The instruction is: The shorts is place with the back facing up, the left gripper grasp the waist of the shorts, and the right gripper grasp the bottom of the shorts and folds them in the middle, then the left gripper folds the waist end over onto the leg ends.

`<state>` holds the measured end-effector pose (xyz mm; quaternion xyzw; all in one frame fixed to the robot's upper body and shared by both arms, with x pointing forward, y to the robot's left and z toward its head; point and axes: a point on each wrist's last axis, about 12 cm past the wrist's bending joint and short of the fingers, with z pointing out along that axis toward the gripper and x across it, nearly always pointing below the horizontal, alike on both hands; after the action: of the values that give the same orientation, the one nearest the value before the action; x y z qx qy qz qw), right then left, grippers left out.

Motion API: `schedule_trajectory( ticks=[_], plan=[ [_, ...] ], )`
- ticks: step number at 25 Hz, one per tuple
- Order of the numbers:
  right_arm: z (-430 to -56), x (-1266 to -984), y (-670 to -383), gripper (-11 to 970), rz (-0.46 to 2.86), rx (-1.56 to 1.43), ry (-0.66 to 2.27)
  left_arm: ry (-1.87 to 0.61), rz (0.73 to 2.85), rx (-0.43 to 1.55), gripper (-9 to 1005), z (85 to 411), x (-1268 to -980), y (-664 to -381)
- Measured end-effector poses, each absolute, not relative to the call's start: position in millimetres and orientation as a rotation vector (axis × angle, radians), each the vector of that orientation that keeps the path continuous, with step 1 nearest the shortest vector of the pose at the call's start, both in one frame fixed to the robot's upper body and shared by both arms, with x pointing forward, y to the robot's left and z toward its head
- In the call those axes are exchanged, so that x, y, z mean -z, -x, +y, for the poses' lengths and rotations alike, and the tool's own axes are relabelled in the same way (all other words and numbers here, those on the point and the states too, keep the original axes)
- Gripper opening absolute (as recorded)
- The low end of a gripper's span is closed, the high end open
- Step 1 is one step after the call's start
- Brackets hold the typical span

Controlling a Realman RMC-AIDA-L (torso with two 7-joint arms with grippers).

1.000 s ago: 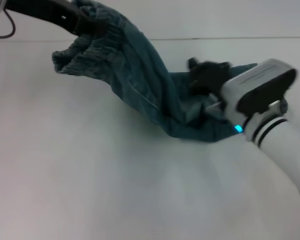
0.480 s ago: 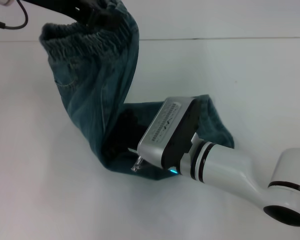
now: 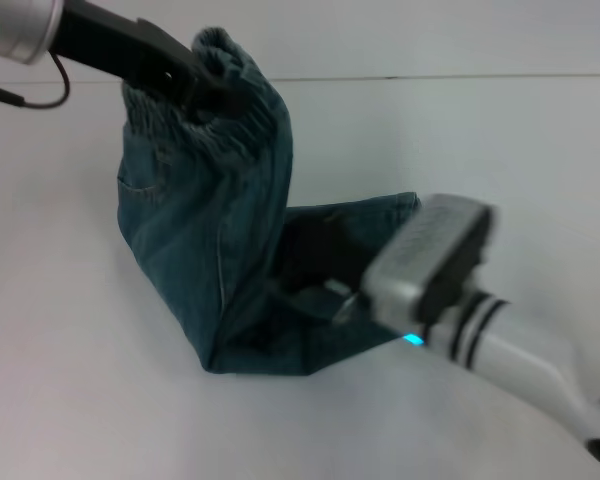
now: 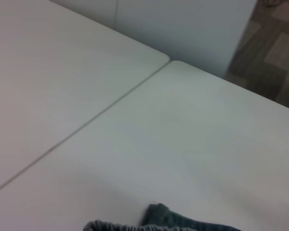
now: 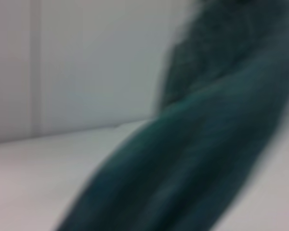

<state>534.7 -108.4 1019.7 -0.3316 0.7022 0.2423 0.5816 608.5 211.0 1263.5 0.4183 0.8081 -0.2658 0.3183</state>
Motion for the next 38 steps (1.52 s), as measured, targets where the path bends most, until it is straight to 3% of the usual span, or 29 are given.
schedule_trajectory(
  ticks=[6, 12, 17, 23, 32, 37, 38],
  plan=[
    [-181, -1027, -553, 19, 1.589, -0.462, 0.356, -1.166, 2.080, 0.808, 120, 191, -1248, -603],
    [-237, -1042, -569, 22, 1.498, -0.367, -0.002, -1.326, 2.081, 0.891, 141, 149, -1216, -602],
    [-254, -1047, -572, 24, 1.456, -0.378, -0.107, -1.357, 2.167, 0.842, 159, 116, -1180, -604],
    [-251, -1045, -570, 27, 1.472, -0.395, -0.077, -1.231, 2.183, 0.815, 180, 118, -1169, -611],
    [-254, -1052, -569, 31, 1.481, -0.565, 0.116, -0.991, 2.083, 0.937, 590, 165, -1173, -599],
    [-266, -1073, -577, 33, 1.518, -0.778, 0.257, -0.802, 2.009, 1.013, 789, 221, -1165, -581],
    [-267, -1078, -578, 74, 1.532, -0.814, 0.300, -0.767, 1.998, 1.017, 827, 234, -1162, -577]
  ],
)
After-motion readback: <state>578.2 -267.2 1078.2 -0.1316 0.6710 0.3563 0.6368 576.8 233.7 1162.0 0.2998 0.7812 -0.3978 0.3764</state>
